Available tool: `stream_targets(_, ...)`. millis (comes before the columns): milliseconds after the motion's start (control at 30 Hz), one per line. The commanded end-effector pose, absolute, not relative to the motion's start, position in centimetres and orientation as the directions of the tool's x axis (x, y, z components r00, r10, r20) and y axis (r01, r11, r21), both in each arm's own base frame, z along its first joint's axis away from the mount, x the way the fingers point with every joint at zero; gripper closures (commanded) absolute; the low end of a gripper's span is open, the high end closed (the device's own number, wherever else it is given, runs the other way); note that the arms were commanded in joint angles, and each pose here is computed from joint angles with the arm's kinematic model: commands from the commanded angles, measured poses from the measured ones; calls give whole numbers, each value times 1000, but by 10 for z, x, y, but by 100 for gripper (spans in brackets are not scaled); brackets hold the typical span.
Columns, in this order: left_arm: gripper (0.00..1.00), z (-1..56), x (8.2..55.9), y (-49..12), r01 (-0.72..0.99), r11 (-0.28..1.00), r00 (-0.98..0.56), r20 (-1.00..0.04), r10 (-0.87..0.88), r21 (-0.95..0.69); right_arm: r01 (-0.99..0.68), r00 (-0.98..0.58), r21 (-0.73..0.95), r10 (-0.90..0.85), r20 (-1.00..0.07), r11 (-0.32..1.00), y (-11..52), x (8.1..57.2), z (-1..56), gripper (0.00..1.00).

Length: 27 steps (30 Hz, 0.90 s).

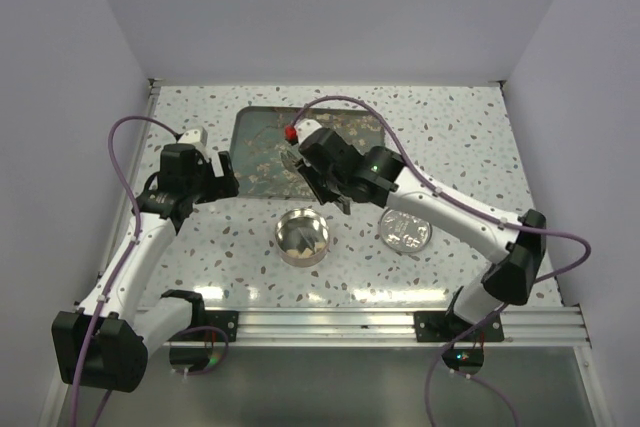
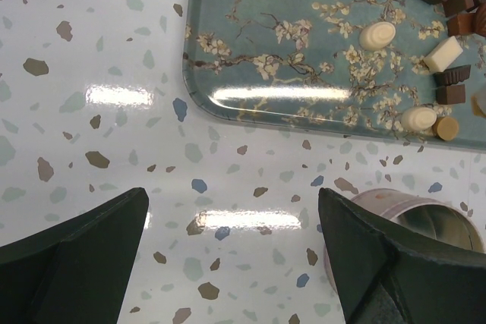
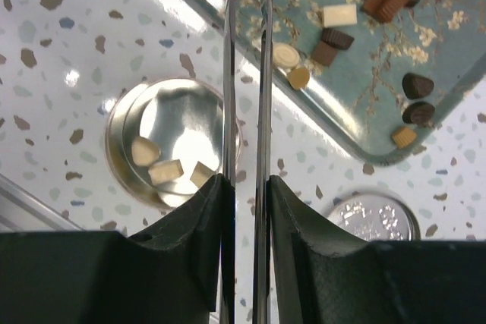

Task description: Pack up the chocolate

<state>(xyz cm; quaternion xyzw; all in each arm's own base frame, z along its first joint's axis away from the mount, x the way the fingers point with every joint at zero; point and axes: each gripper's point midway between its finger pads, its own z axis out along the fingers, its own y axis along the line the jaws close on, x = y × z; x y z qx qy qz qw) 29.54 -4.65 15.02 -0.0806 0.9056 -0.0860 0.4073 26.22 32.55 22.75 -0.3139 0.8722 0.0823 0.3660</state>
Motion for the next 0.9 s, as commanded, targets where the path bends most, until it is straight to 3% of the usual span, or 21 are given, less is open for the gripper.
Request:
stream_targets(0,0,157,302,-46,-66,972,-628,-748,-216,-225,-590,-554,-105,-496,-669,800,290,236,232,69)
stream_targets(200,0,157,303,-45,-73,972,-624,-750,-221,-225,-584,-596,-62,-480,-644,809,253,188,228,69)
stream_targets(467,0,156,305,-46,-68,972,-633,-744,-215,-224,-633,-603,14,-481,-636,774,261,142,223,69)
stream_targets(867,0,163,306,-45,-57,975,-627,-753,-203,-215,-621,-613,56,-440,-656,782,273,138,224,61)
